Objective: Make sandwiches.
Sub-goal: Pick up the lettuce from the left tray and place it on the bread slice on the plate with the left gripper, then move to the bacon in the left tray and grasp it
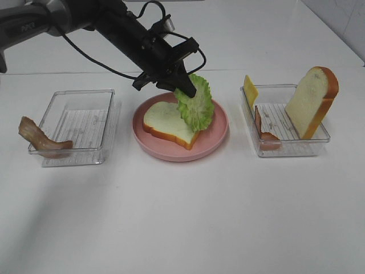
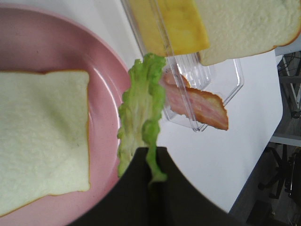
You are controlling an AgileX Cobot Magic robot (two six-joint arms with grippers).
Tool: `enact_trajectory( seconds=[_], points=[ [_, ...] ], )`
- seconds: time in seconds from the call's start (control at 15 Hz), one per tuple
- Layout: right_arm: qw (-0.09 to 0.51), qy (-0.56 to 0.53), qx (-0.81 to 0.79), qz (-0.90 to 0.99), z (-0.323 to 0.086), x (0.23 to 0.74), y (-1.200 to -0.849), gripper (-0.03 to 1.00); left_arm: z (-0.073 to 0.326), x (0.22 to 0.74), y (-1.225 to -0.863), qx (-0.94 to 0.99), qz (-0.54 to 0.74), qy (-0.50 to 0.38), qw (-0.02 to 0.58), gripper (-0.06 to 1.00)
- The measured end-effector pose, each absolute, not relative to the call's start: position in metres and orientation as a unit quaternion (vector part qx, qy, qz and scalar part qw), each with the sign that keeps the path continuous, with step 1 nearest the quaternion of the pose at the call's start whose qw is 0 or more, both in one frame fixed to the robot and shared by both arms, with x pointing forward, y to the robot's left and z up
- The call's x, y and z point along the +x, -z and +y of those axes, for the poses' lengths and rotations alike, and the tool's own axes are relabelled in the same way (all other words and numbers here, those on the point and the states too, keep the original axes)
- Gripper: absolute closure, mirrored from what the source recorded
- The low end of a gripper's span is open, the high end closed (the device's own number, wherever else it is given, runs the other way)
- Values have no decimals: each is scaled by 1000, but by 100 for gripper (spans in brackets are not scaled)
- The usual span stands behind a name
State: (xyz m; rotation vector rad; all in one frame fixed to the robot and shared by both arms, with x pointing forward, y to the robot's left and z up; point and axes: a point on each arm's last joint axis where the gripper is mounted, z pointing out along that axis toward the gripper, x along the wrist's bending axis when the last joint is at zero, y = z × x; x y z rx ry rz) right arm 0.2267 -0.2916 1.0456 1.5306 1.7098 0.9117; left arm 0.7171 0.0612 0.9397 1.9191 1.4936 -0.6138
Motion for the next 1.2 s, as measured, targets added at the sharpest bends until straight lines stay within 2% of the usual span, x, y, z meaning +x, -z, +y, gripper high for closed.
enact_trajectory(
  seconds=[0.2, 0.4, 0.47, 0.53, 0.6, 0.67, 0.73, 0.8, 0.87, 1.13, 1.2],
  points=[
    [330, -349, 585, 654, -292, 227, -1046, 23, 70, 719, -926, 740, 588, 191, 263, 94],
    [330, -349, 585, 654, -292, 227, -1046, 23, 76, 721, -922, 753, 591, 162, 242, 93],
    [330, -349, 585, 654, -292, 227, -1046, 23, 77, 722, -922, 755, 591, 153, 240, 82],
    [330, -349, 585, 654, -292, 227, -1046, 23, 77, 722, -922, 755, 591, 153, 240, 82],
    [330, -349, 585, 654, -292, 227, -1046, 23, 77, 723, -922, 753, 592, 147, 246, 49],
    [330, -349, 585, 654, -292, 227, -1046, 23, 77, 723, -922, 754, 591, 146, 247, 30],
    [330, -349, 585, 654, -292, 227, -1046, 23, 77, 723, -922, 756, 589, 145, 247, 19],
    [330, -349, 585, 654, -292, 227, -1046, 23, 78, 724, -923, 758, 587, 142, 247, 13],
    [330, -349, 585, 654, -292, 227, -1046, 23, 82, 725, -927, 757, 588, 136, 250, 11],
    [330, -349, 585, 654, -292, 227, -1046, 23, 127, 736, -969, 736, 615, 103, 265, 11],
    [330, -349, 585, 654, -292, 227, -1046, 23, 127, 736, -969, 736, 615, 103, 265, 11]
  ],
)
